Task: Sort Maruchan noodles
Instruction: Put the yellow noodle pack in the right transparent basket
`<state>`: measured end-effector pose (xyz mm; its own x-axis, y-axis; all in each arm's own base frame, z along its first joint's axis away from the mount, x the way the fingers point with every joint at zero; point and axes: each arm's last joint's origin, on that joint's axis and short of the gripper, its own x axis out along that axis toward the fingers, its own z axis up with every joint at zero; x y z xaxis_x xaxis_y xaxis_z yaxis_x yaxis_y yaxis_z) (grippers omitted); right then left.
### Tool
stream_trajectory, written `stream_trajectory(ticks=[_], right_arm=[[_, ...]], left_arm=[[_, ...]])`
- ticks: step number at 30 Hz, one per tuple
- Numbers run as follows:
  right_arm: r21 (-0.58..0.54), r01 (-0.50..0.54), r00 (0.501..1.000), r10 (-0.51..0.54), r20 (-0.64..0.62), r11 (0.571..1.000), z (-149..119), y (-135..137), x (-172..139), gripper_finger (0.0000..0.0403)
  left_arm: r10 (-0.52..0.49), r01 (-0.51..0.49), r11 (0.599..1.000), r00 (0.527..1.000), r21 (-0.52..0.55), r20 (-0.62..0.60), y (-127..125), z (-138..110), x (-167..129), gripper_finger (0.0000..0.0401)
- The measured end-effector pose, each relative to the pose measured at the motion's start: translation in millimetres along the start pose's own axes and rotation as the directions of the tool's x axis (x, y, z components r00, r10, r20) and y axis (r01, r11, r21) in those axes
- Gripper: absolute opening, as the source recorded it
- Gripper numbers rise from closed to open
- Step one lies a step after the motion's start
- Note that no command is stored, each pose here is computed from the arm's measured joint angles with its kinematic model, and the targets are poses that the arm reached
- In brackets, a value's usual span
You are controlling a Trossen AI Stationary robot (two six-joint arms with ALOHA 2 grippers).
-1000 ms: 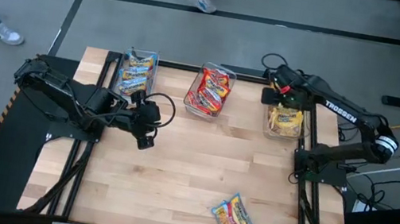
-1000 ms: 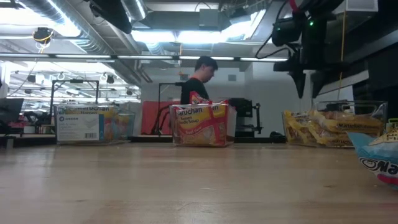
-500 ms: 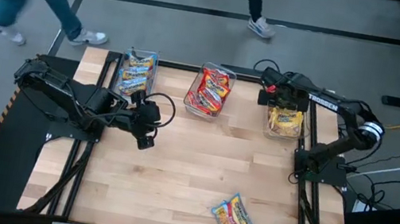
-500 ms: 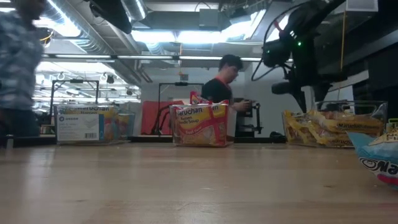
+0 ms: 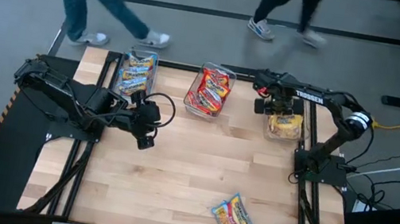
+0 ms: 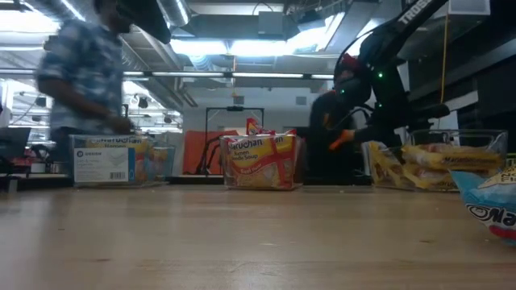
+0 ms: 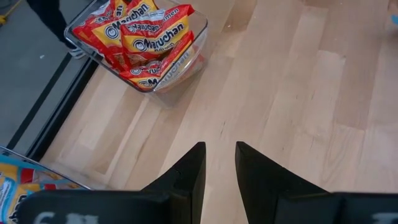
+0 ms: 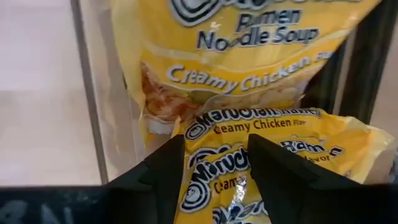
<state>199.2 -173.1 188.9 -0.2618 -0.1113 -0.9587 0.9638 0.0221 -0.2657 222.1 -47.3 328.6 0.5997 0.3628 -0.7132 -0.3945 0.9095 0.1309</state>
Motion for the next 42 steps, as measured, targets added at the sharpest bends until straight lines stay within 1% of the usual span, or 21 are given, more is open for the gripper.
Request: stream_trajectory(ticks=[3, 6, 8, 13, 14, 17, 23, 31, 36, 42], right_arm=[[-0.036, 0.002, 1.000, -0.002, -0.008, 0.999, 0.0, 0.9, 1.5, 0.0180], [-0.058, 0.000, 1.000, 0.000, -0.010, 0.998, 0.0, 0.9, 1.4, 0.0156], [-0.064, -0.001, 1.000, 0.000, -0.013, 0.998, -0.2, 0.8, 1.4, 0.0128], [-0.122, -0.034, 0.998, 0.028, -0.049, 0.992, -1.3, 1.5, 1.3, 0.0023], [-0.138, -0.043, 0.998, 0.035, -0.058, 0.990, -1.6, 1.7, 1.2, 0.0012], [-0.164, -0.050, 0.996, 0.037, -0.084, 0.985, -3.1, 1.0, 1.2, 0.0009], [-0.173, -0.026, 0.997, 0.013, -0.077, 0.985, -4.7, -2.8, -1.6, 0.0002], [-0.158, -0.035, 0.999, 0.030, -0.038, 0.987, -13.9, -23.6, -24.9, 0.0001], [-0.109, -0.082, 0.995, 0.087, 0.044, 0.991, -20.6, -40.1, -44.7, 0.0001], [-0.069, -0.108, 0.982, 0.117, 0.146, 0.992, -27.2, -57.1, -61.5, 0.0001]], left_arm=[[0.000, 0.000, 1.000, 1.000, 0.000, 0.000, 0.0, 0.0, -0.1, 0.0080], [0.000, 0.000, 1.000, 1.000, 0.000, 0.000, 0.0, 0.0, -0.1, 0.0080], [0.000, 0.000, 1.000, 1.000, 0.000, 0.000, 0.0, 0.0, 0.0, 0.0080], [0.000, 0.000, 1.000, 1.000, 0.001, 0.000, 0.0, 0.0, 0.0, 0.0080], [0.000, 0.000, 1.000, 1.000, 0.001, 0.000, 0.0, 0.0, -0.1, 0.0080], [0.000, 0.000, 1.000, 1.000, 0.004, 0.000, 0.0, 0.0, -0.1, 0.0080], [0.000, 0.000, 1.000, 1.000, 0.004, 0.000, 0.0, 0.0, 0.0, 0.0080], [0.009, -0.009, 1.000, 1.000, 0.006, 0.004, 0.3, 0.1, -0.1, 0.0080], [0.050, -0.051, 0.999, 0.998, 0.006, 0.025, 1.5, 0.7, -0.1, 0.0080], [0.051, -0.051, 0.999, 0.998, 0.006, 0.026, 1.4, 0.7, -0.1, 0.0080]])
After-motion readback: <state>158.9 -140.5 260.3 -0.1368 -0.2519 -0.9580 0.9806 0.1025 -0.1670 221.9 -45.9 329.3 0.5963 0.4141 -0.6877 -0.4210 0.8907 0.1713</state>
